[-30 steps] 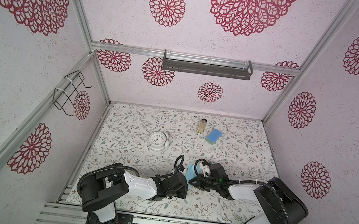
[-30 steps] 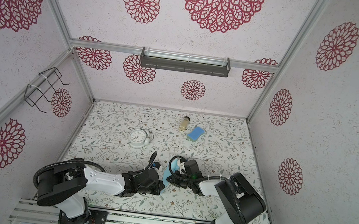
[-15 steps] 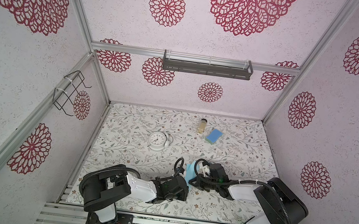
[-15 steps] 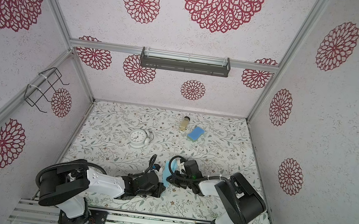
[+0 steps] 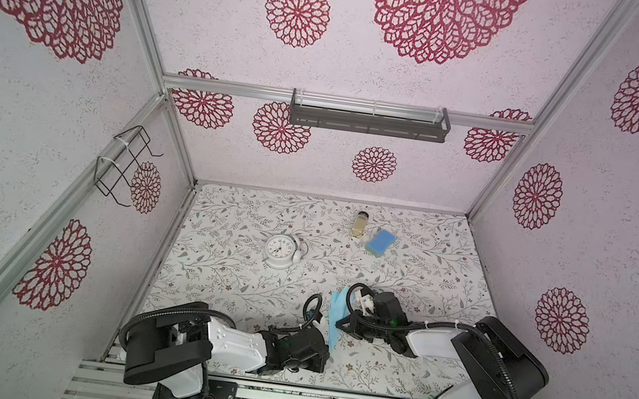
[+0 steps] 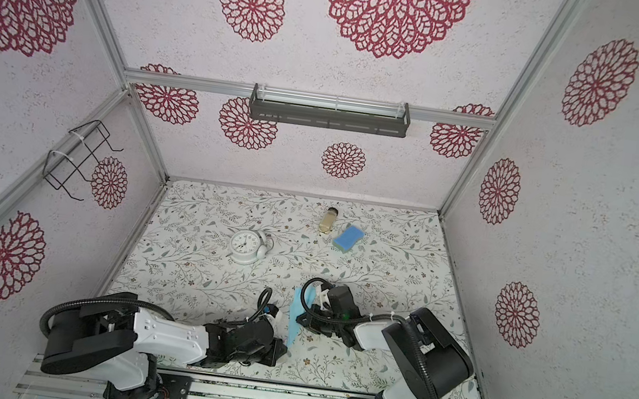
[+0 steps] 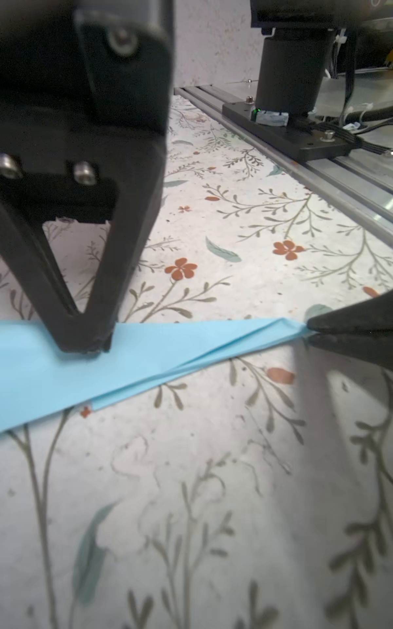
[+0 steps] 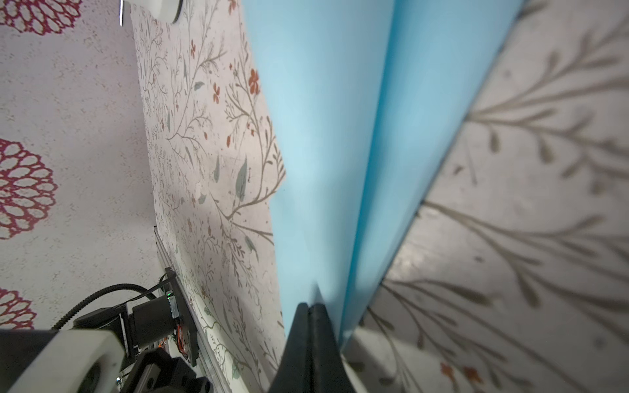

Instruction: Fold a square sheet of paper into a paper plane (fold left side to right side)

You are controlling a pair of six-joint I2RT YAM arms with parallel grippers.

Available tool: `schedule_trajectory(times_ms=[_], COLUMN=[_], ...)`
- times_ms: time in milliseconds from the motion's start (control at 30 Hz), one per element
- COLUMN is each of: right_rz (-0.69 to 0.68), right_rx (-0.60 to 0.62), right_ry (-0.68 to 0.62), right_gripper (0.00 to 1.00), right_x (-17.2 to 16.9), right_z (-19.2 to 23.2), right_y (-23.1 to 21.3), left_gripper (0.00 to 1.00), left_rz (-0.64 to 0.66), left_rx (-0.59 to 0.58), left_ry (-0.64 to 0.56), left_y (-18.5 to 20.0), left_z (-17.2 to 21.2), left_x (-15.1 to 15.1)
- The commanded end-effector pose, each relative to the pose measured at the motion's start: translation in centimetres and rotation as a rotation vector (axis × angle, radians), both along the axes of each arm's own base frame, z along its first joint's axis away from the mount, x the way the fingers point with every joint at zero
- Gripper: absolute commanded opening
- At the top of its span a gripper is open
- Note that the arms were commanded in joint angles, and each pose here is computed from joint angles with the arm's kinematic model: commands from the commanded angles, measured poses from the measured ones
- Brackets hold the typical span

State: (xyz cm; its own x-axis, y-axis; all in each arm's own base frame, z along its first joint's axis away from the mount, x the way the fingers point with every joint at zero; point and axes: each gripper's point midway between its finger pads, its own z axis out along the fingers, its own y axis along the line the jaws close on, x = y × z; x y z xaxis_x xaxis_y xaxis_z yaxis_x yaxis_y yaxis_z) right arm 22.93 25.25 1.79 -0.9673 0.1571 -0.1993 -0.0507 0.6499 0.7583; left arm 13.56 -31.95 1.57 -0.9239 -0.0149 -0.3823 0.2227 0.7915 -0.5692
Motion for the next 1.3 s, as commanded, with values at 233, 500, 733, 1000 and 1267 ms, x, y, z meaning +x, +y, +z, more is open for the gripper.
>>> schedule_trajectory(times_ms=[233, 500, 733, 1000, 1267], right_rz=[-0.289, -0.529, -0.666, -0.689, -0.664], right_rx=[-0.167, -0.171, -0.176, -0.165, -0.134], right_ry=[0.209, 0.219, 0.205, 0.151, 0.148], right_gripper=[0.0, 0.0, 0.0, 0.0, 0.0], right_x=[-1.7, -0.9, -1.1, -1.2, -1.4], right_z=[-4.7, -3.9, -2.8, -1.6, -1.8], right_y=[-4.8, -6.1, -6.2, -6.8, -6.4], left_gripper=[0.0, 0.0, 0.0, 0.0, 0.0], left_rz=[0.161, 0.162, 0.087, 0.109, 0.098], left_rx=[-0.062, -0.182, -0.239, -0.239, -0.24], left_ry=[-0.027, 0.009, 0.046, 0.066, 0.079], left_y=[2.4, 0.2, -3.8, -4.8, -5.9], left_z=[3.0, 4.8, 5.2, 3.7, 2.9], left_x=[3.0, 4.9, 5.4, 5.9, 5.9])
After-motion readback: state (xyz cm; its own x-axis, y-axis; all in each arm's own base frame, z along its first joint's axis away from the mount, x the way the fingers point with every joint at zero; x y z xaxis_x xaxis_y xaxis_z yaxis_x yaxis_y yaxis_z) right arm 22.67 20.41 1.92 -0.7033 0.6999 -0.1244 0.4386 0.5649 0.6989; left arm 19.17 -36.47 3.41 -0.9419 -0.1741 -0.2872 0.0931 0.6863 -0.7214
